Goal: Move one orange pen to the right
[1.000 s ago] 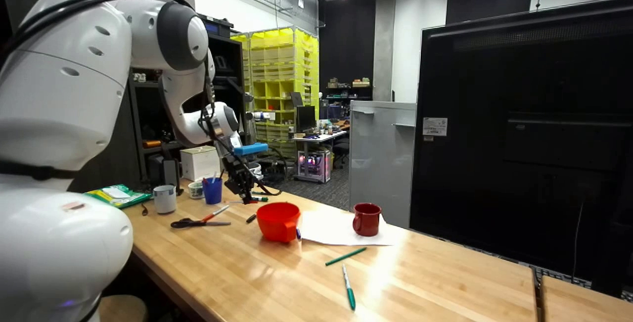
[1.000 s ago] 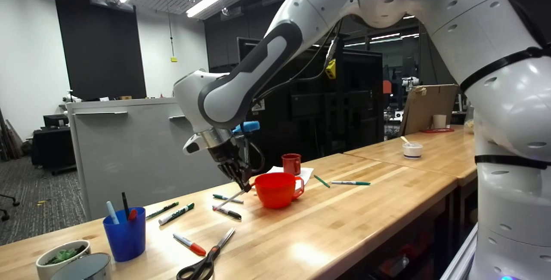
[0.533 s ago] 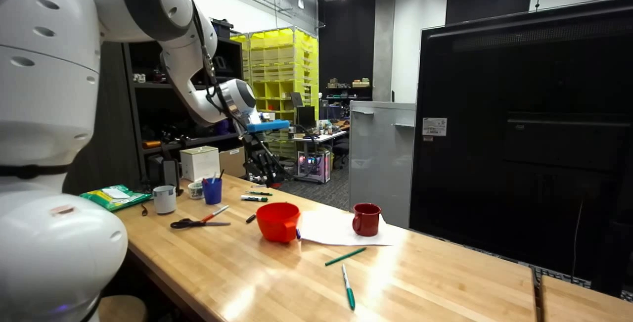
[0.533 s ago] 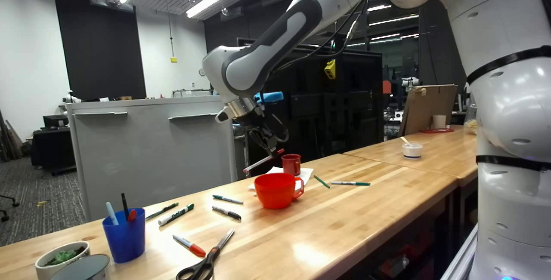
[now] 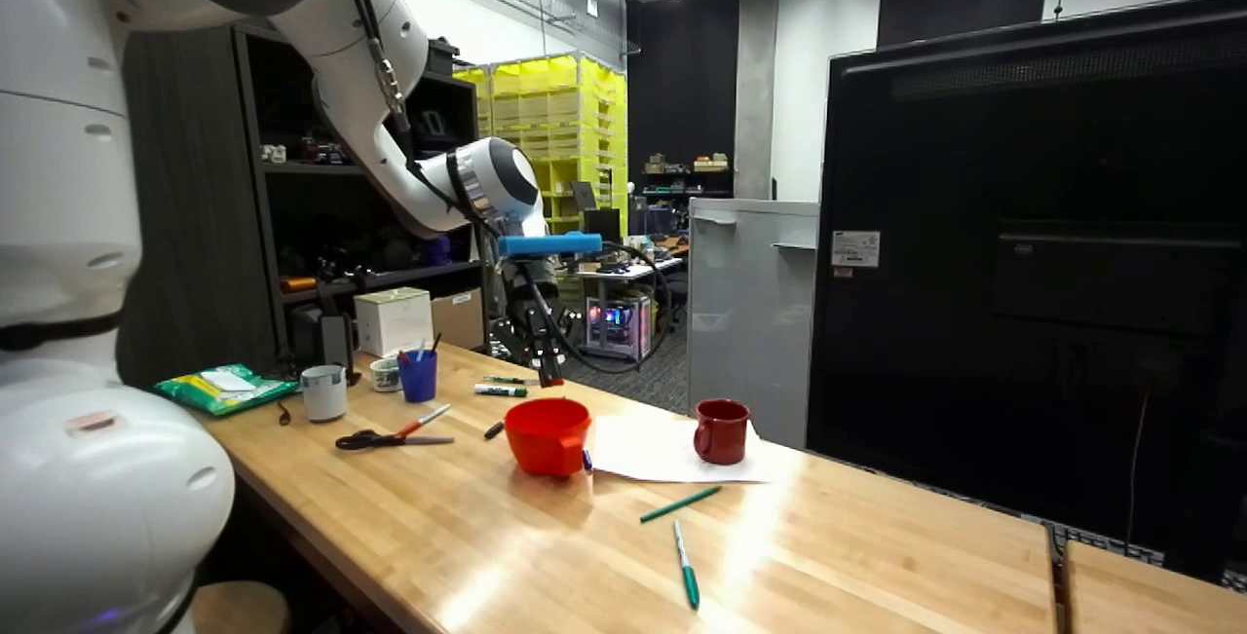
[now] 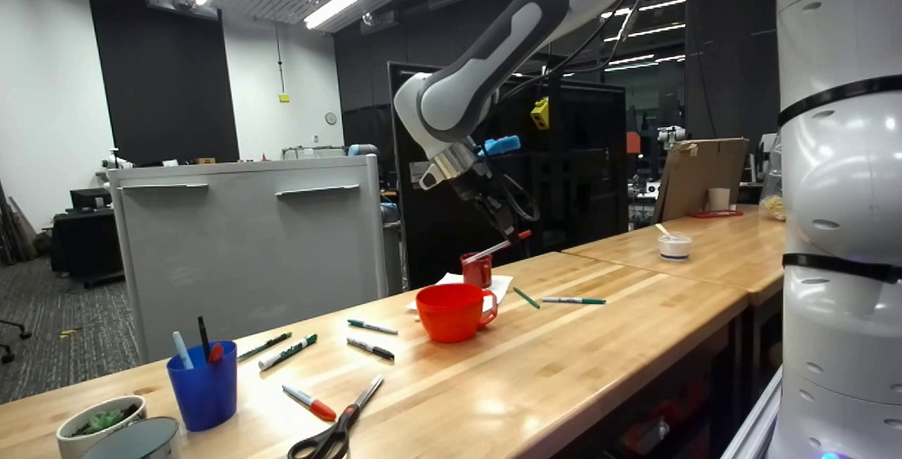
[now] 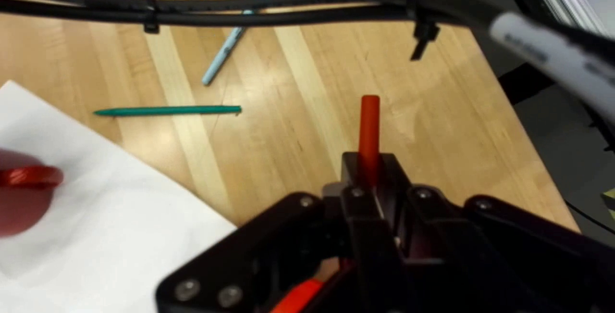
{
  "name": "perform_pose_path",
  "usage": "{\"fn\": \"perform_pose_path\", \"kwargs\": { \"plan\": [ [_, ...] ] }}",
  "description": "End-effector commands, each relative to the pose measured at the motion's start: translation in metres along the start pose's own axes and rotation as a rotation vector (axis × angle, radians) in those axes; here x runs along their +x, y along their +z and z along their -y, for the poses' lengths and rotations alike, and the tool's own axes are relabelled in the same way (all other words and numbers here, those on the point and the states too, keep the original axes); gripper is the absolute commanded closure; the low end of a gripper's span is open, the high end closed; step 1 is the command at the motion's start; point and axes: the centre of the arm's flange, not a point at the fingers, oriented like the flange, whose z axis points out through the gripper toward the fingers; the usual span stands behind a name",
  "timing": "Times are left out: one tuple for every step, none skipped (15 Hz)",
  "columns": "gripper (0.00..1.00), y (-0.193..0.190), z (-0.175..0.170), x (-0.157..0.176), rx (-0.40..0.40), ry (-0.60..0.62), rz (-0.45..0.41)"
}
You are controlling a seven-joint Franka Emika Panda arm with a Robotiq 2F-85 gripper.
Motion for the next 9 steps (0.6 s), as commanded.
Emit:
{"fn": "perform_pose_path", "kwargs": {
  "plan": [
    [0.97,0.033,0.027,-0.039,0.079,0.110,-0.027],
    [0.97,0.043,0.032,-0.046,0.106,0.138,-0.028],
    [0.97,0.052,0.037,-0.052,0.131,0.158,-0.029],
    [0.97,0.063,0.042,-0.057,0.157,0.178,-0.028],
    [0.97,0.073,0.045,-0.059,0.178,0.193,-0.034],
    [0.97,0.085,0.048,-0.061,0.201,0.205,-0.041],
    [0.97,0.094,0.050,-0.061,0.216,0.215,-0.047],
    [0.97,0.104,0.051,-0.059,0.228,0.222,-0.057],
    [0.97,0.112,0.052,-0.058,0.235,0.227,-0.066]
  ]
}}
